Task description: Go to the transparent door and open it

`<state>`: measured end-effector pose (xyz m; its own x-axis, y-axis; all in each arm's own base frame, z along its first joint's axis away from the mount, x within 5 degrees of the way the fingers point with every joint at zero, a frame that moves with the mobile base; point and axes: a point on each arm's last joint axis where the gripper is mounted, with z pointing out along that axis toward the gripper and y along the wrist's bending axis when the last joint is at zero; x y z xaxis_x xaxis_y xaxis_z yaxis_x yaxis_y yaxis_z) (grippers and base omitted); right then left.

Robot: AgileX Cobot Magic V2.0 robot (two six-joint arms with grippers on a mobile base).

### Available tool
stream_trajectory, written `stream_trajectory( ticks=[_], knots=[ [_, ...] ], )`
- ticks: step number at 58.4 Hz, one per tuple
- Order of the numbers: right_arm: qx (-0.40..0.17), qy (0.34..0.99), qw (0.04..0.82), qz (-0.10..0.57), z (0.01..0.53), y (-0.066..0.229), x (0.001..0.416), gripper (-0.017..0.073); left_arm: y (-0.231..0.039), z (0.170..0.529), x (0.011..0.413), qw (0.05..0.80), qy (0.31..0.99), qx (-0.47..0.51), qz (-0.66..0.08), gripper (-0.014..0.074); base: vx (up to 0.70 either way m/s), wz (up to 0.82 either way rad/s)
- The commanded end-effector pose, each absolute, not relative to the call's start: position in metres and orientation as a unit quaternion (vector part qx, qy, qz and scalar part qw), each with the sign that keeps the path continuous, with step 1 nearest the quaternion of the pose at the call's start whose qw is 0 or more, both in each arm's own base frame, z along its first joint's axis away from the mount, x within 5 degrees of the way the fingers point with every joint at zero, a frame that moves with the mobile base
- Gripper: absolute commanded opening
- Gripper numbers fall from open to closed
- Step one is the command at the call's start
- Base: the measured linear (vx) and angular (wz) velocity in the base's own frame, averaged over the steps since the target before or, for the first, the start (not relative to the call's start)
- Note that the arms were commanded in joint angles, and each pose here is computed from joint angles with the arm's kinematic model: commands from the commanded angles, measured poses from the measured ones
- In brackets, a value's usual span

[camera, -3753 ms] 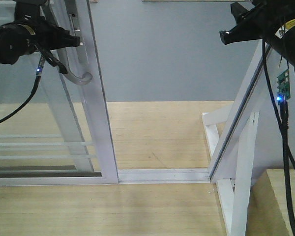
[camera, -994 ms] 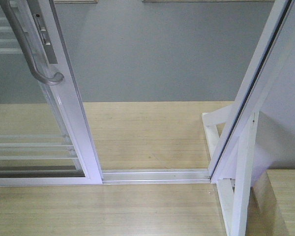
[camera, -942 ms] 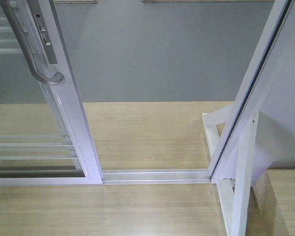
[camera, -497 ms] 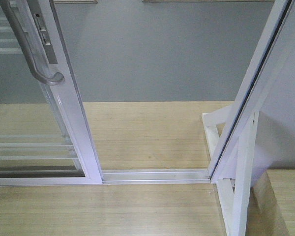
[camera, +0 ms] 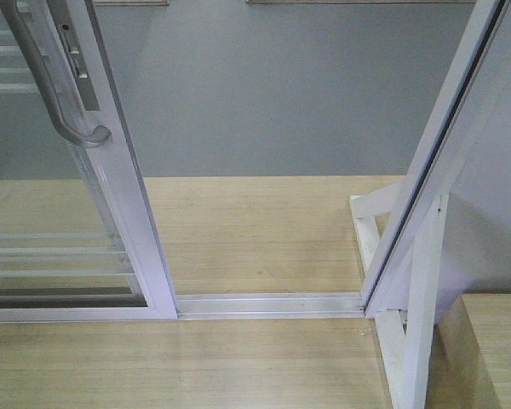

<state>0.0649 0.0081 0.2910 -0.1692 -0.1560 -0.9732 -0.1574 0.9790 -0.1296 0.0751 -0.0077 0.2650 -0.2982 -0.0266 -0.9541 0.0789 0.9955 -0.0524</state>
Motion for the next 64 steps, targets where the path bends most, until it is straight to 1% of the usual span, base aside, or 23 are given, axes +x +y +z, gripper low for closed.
stream_trajectory(
  ticks=[1,9,14,21,28,33,35,40,64],
  knots=[
    [-0.100,0.732,0.673,-0.001,0.307,0.008,0.066,-0.0009,-0.008,0.280,0.077,0.628,0.776,0.010,-0.054,-0.0008,0.00,0.00],
    [-0.100,0.732,0.673,-0.001,0.307,0.008,0.066,-0.0009,-0.007,0.283,0.071,0.641,0.765,0.014,-0.049,-0.0008,0.00,0.00],
    [-0.100,0.732,0.673,-0.001,0.307,0.008,0.066,-0.0009,-0.006,0.276,0.064,0.652,0.757,0.023,-0.036,-0.0008,0.00,0.00],
    [-0.100,0.732,0.673,-0.001,0.307,0.008,0.066,-0.0009,-0.005,0.247,0.059,0.663,0.747,0.020,-0.036,-0.0007,0.00,0.00],
    [-0.100,0.732,0.673,-0.001,0.307,0.008,0.066,-0.0009,-0.004,0.215,0.056,0.695,0.718,0.008,-0.042,-0.0007,0.00,0.00],
    [-0.100,0.732,0.673,-0.001,0.307,0.008,0.066,-0.0009,-0.004,0.198,0.056,0.725,0.687,-0.006,-0.051,-0.0007,0.00,0.00],
    [-0.100,0.733,0.673,-0.001,0.307,0.008,0.066,-0.0009,-0.004,0.195,0.056,0.720,0.692,-0.006,-0.051,-0.0007,0.00,0.00],
    [-0.100,0.732,0.673,-0.001,0.307,0.008,0.066,-0.0009,-0.004,0.196,0.056,0.716,0.697,0.008,-0.036,-0.0007,0.00,0.00],
    [-0.101,0.733,0.673,-0.001,0.307,0.008,0.066,-0.0009,-0.004,0.194,0.056,0.707,0.707,0.006,-0.039,-0.0006,0.00,0.00]
  ],
)
